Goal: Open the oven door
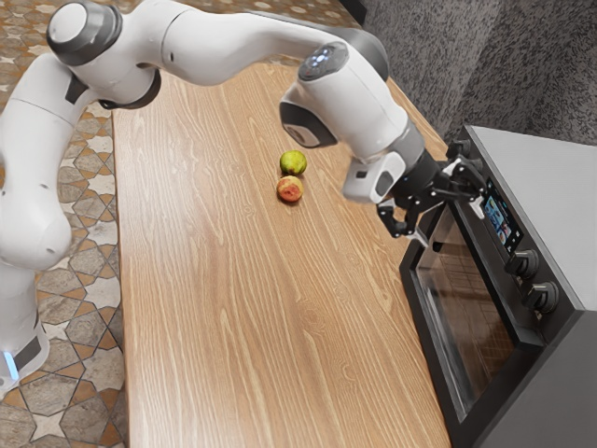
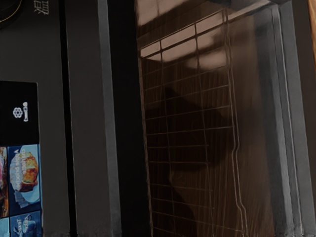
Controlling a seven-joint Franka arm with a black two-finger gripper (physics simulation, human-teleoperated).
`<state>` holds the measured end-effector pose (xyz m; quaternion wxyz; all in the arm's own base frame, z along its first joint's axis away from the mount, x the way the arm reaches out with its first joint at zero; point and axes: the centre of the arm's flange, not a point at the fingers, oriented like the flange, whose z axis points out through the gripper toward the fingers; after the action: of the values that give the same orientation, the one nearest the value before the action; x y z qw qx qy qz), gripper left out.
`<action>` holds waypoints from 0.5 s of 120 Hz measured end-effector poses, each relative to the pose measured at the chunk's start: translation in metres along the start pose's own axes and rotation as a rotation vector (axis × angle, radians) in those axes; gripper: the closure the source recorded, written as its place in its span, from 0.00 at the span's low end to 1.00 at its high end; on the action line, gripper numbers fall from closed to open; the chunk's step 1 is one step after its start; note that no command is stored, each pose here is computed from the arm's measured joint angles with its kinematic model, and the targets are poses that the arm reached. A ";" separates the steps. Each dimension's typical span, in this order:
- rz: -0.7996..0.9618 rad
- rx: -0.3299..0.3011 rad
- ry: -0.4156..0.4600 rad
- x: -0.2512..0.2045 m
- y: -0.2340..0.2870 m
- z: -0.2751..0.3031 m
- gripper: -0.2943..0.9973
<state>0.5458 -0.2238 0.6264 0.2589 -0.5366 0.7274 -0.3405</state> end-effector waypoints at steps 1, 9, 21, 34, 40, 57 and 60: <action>0.000 0.000 0.000 -0.001 0.000 0.000 0.23; 0.005 -0.001 -0.003 -0.004 -0.001 0.002 0.23; 0.009 -0.014 -0.009 -0.010 0.002 0.009 0.23; 0.018 -0.023 -0.006 -0.010 0.004 0.012 0.23; 0.021 -0.027 -0.004 -0.010 0.004 0.012 0.23; 0.025 -0.042 -0.005 -0.013 0.008 0.018 0.23; 0.026 -0.044 -0.005 -0.013 0.008 0.018 0.23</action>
<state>0.5583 -0.2134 0.6086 0.2534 -0.5337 0.7408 -0.3197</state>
